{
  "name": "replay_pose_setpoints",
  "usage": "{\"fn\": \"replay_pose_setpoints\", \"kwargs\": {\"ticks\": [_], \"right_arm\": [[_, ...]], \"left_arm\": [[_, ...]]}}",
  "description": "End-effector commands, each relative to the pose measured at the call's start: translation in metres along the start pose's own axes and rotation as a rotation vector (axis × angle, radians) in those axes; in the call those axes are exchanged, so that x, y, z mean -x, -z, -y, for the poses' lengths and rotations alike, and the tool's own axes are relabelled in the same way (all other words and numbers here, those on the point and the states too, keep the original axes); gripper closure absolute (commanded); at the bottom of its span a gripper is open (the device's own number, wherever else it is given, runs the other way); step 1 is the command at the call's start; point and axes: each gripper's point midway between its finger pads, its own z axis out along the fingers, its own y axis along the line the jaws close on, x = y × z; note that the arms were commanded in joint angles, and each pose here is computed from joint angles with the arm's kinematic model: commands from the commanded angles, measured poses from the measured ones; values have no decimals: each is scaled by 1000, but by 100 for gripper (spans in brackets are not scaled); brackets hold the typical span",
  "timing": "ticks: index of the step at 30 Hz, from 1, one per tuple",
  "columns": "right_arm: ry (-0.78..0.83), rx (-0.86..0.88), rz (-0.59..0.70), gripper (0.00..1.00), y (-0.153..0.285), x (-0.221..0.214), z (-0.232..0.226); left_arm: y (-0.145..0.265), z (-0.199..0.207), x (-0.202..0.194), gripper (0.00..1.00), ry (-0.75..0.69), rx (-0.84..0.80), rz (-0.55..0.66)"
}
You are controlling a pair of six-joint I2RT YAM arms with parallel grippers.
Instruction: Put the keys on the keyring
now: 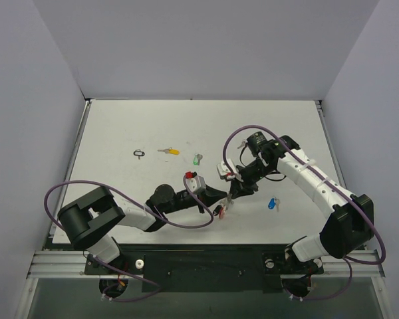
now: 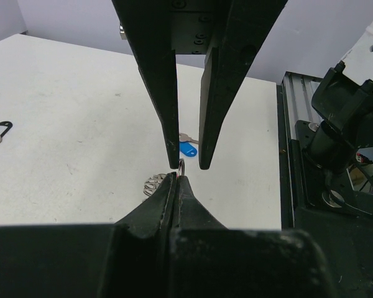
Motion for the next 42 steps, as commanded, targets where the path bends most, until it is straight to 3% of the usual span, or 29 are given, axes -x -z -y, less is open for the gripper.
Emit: {"fn": "replay_pose_setpoints", "kwargs": {"ticks": [1,6,13,21,28,42], "right_arm": [[-27,32,39,83,-3,11,-5],[-46,12,36,84,-3,11,-2],[-54,19,29,100,-6,11,-3],[-63,16,35,100,-5,13,-4],[-66,12,47,100,-4,16,-3],[-78,23,54,100,-6,15,-5]], "left_arm": [[3,13,89,100,-124,-36,337],[4,13,92,100,-121,-36,344],[3,12,93,100,-114,-28,347],[4,12,92,100,-72,-26,348],[4,11,89,81,-60,-22,342],[2,12,90,74,-58,-27,342]]}}
